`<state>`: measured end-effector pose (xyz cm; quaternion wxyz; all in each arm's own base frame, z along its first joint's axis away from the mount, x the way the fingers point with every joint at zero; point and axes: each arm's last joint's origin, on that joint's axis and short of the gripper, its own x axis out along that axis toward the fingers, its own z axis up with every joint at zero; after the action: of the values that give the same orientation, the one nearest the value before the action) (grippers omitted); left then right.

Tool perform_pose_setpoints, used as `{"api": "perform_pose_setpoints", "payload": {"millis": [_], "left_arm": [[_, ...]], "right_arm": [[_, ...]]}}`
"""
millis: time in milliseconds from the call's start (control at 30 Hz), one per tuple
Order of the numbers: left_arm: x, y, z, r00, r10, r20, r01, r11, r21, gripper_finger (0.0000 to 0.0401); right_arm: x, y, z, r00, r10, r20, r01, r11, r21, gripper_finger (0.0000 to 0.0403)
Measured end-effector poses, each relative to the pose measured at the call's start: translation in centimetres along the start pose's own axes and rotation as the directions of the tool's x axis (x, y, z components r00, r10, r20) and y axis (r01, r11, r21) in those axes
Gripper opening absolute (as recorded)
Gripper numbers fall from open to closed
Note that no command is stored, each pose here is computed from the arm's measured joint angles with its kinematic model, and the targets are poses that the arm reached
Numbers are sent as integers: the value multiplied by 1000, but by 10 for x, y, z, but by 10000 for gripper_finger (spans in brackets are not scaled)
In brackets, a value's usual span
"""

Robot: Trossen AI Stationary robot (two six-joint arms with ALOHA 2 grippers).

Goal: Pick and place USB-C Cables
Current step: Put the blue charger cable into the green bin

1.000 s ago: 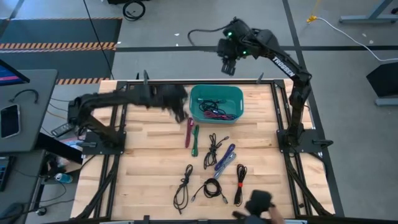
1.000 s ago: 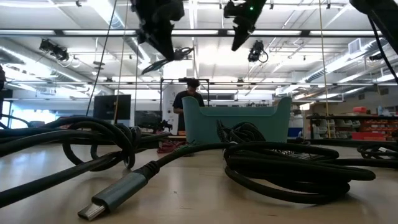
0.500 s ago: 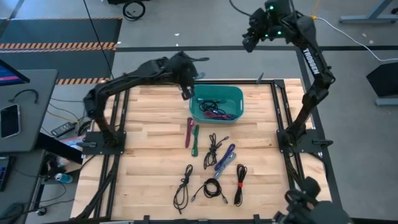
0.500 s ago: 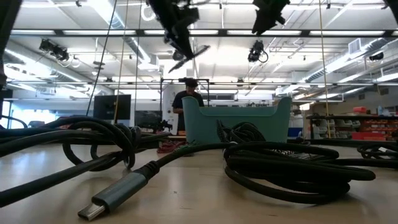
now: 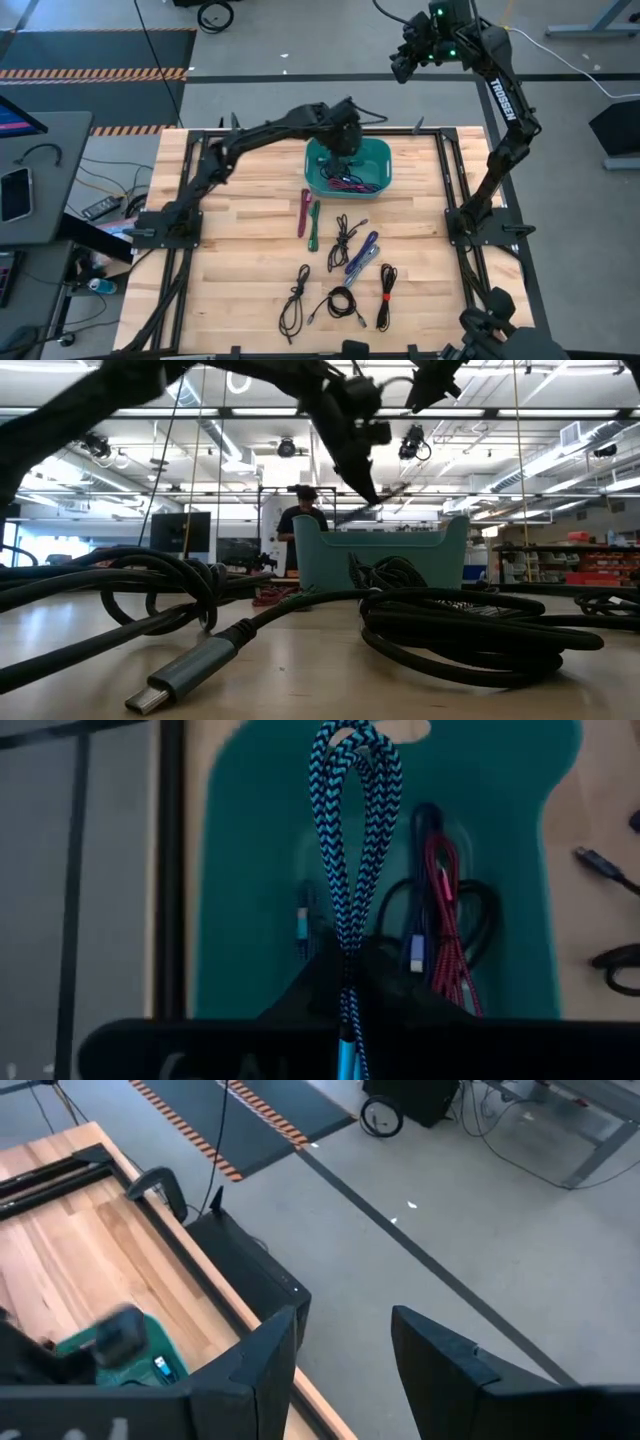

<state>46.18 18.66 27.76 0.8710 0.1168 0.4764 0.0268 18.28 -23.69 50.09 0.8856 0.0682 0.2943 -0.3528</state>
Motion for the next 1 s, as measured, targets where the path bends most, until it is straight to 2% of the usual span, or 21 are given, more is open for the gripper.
{"api": "perform_pose_setpoints", "payload": {"millis": [167, 333, 633, 767, 1000], "left_arm": [[32, 3, -12, 994, -82, -65, 82, 997, -17, 16], [51, 9, -28, 984, -121, -133, 115, 992, -50, 16], [49, 37, -45, 988, -77, -137, 63, 993, -102, 16], [49, 46, -53, 986, -105, -132, 87, 987, -134, 16], [50, 46, -53, 983, -155, -99, 138, 977, -162, 16]], "right_arm": [[0, 0, 0, 1000, 20, 3, -20, 1000, 1, 171], [0, 2, 0, 998, 64, 11, -64, 998, 1, 171], [0, 3, 0, 995, 101, 17, -101, 995, -2, 171], [0, 3, 0, 995, 101, 17, -100, 995, -4, 171], [0, 3, 0, 995, 102, 16, -102, 995, -4, 171]]}}
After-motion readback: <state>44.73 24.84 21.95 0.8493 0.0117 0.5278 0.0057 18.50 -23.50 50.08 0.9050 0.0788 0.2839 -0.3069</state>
